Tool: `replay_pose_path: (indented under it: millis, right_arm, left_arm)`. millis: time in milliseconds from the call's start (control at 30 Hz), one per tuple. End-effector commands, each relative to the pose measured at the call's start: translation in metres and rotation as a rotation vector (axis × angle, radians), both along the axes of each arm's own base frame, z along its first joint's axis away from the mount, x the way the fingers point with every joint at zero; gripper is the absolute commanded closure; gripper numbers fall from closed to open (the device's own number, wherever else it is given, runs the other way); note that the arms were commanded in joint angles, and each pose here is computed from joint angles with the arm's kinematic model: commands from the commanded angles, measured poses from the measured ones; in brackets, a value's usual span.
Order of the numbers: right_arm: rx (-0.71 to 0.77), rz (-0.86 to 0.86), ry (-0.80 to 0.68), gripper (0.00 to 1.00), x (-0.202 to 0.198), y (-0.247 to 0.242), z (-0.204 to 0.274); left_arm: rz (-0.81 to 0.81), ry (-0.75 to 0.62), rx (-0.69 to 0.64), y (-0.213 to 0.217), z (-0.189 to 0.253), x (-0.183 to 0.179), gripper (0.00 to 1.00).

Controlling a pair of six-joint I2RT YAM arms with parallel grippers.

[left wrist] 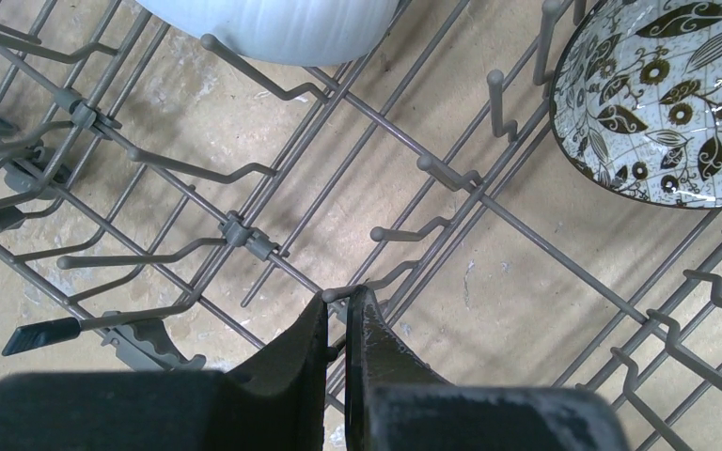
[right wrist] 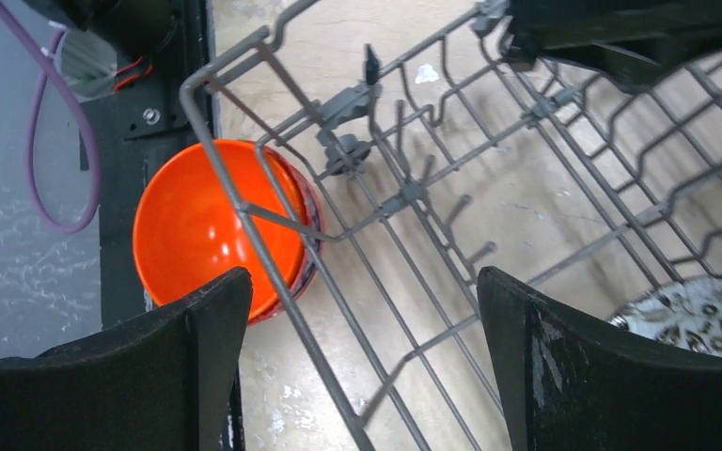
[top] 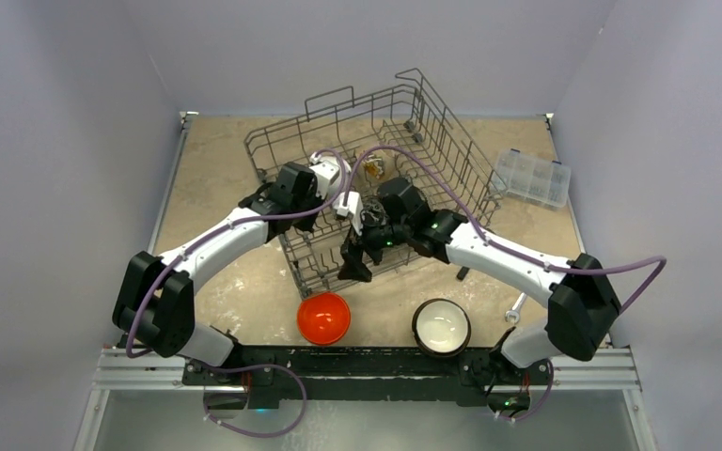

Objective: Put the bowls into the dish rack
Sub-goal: Adjust the dish rack at the center of the board.

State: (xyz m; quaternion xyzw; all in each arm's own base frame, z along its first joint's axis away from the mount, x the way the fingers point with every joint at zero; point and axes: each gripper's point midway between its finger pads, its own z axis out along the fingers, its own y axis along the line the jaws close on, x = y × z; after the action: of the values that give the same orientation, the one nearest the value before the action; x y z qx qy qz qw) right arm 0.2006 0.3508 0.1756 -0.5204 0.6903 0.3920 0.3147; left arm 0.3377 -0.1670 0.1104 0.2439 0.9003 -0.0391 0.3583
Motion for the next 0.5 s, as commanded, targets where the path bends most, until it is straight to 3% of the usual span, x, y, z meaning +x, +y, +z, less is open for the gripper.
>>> replay_pose_path:
  millis: [0,233,467]
  right_arm:
    - [-0.001,0.078,-0.062,0.09,-0.016,0.011,-0.002]
    - [-0.061,-0.032,-0.103,0.14,-0.002,0.020,-0.017]
    - [-0.093,-0.209,-0.120,0.62,0.028,0.019,-0.024]
  left_arm:
    - [0.048,0.012,0.068,0.017,-0.007,-0.007,1.00]
    - [0.067,0.017,0.039,0.014,-0.006,-0.007,1.00]
    - [0.066,0.013,0.033,0.013,-0.001,-0.013,1.00]
